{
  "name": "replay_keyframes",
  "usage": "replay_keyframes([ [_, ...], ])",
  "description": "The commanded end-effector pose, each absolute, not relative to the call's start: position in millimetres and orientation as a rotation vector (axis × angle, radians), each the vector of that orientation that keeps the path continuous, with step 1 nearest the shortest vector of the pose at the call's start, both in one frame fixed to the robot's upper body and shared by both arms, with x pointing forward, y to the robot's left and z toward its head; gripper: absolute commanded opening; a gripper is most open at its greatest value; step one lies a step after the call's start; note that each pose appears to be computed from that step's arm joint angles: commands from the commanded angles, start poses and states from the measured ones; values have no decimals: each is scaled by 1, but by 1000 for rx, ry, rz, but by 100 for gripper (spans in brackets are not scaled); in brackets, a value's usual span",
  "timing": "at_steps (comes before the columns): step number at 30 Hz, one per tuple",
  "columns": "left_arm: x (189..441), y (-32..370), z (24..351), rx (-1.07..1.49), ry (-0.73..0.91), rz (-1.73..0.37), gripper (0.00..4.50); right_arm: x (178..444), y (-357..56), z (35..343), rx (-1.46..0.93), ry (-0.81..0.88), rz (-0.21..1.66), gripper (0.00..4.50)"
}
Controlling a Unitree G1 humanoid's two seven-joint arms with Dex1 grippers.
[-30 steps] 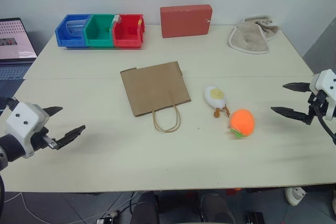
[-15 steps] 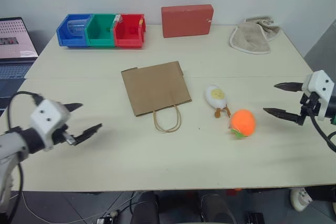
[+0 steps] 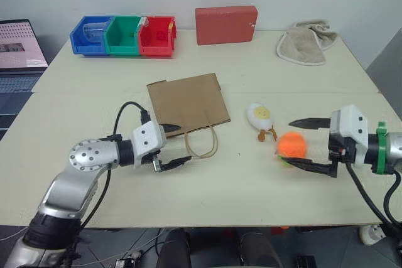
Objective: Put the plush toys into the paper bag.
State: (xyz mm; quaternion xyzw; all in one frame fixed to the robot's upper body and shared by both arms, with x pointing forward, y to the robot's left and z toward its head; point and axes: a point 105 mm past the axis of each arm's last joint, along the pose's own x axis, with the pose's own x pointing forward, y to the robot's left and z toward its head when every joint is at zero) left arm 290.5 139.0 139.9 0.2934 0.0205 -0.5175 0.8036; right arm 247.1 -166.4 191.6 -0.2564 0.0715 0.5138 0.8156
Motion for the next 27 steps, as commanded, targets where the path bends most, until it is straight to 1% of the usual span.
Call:
replay_keyframes([
  [1, 289, 122, 135, 666, 6, -1185, 444, 240, -159, 196, -547, 125, 1105, 450],
  [10, 292, 106, 131, 672, -13, -1220, 444, 237, -161, 193, -536, 140, 1094, 450],
  [13, 295, 102, 129, 645, 20, -1223, 389, 237, -160, 193, -536, 138, 1101, 450],
  [15, 295, 101, 128, 641, 36, -1227, 328, 237, -159, 192, -534, 137, 1106, 450],
  [24, 302, 107, 112, 709, 72, -1226, 26, 236, -158, 191, -531, 131, 1109, 450],
  [25, 303, 107, 112, 701, 68, -1222, 2, 236, -158, 191, -531, 132, 1108, 450],
  [27, 306, 109, 112, 697, 66, -1217, 2, 236, -159, 191, -530, 133, 1104, 450],
])
